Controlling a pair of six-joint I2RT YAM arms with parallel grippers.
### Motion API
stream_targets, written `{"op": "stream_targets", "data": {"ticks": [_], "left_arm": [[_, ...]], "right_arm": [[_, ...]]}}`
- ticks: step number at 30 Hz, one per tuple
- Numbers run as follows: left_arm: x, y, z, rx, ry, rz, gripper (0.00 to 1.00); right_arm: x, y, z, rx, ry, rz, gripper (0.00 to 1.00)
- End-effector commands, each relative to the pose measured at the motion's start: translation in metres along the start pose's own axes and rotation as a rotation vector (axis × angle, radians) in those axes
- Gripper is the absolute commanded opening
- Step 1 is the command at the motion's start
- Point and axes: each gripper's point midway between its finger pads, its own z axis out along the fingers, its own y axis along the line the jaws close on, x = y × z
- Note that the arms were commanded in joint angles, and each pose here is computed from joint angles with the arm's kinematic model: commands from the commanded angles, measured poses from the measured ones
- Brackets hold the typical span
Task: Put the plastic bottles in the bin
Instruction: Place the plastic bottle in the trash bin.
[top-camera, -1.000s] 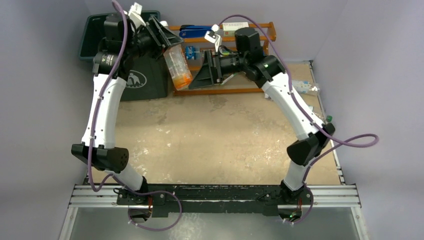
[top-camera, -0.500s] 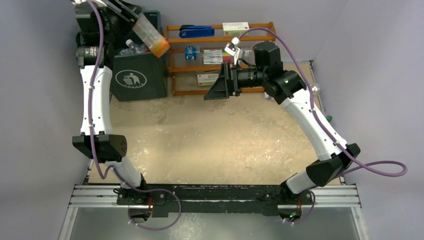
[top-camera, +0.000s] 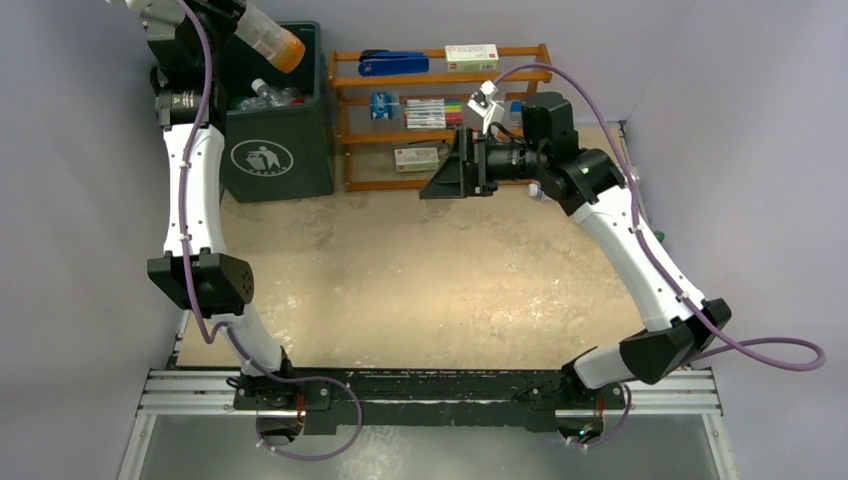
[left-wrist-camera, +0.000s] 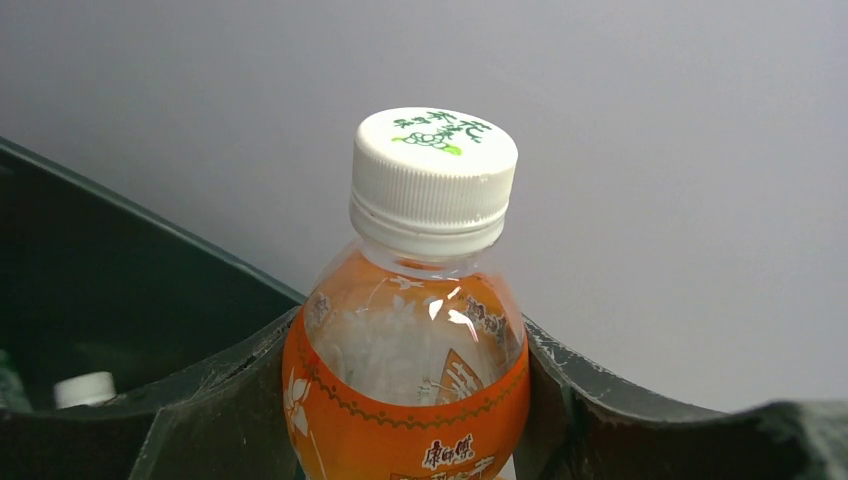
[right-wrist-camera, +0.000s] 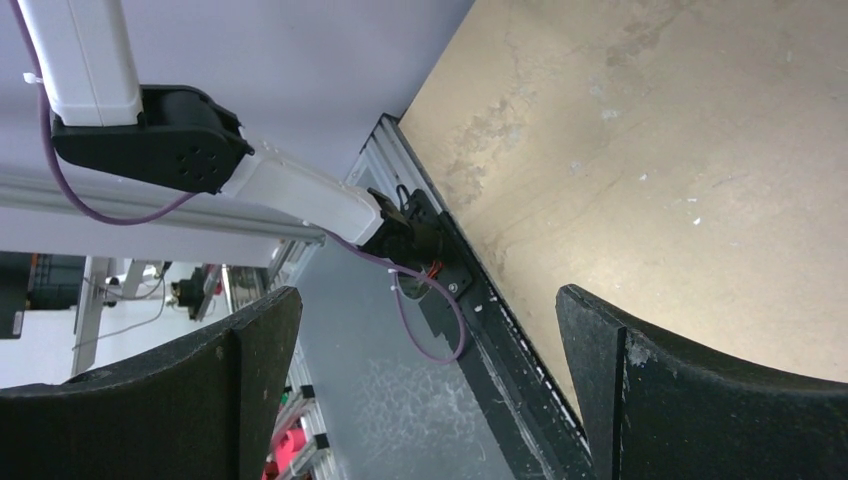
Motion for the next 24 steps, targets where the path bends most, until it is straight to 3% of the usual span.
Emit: {"op": "stream_targets", "data": {"ticks": [1,5,8,9,14,24], "left_arm": [[-0.039,0.006,-0.002,-0.052,-0.159,0.159,0.47],[-0.033,0.030,0.001,-0.127,-0.139,0.279,0.53],[-0.030,0.044,0.003,-0.180,-0.118,0.325,0.81],[-0.026,0.051,0.006,-0.198,-0.100,0.332,0.84],[-0.024,0.051,0.009,-0.231,-0.040,0.309,0.84],[-0.021,0.023,-0.022,-0.158,0.053,0.063,0.85]], "right_arm": [[-0.003,0.005,-0.020,0.023,-0.054,-0.006,1.00],[-0.003,-0.004,-0.025,0.046,-0.071,0.022,1.00],[-0.004,-0.009,-0.029,0.064,-0.082,0.035,1.00],[-0.004,-0.011,-0.029,0.074,-0.084,0.040,1.00],[-0.007,-0.029,-0.034,0.148,-0.098,0.080,1.00],[-0.015,-0.097,-0.071,0.461,-0.191,0.211,1.00]]}}
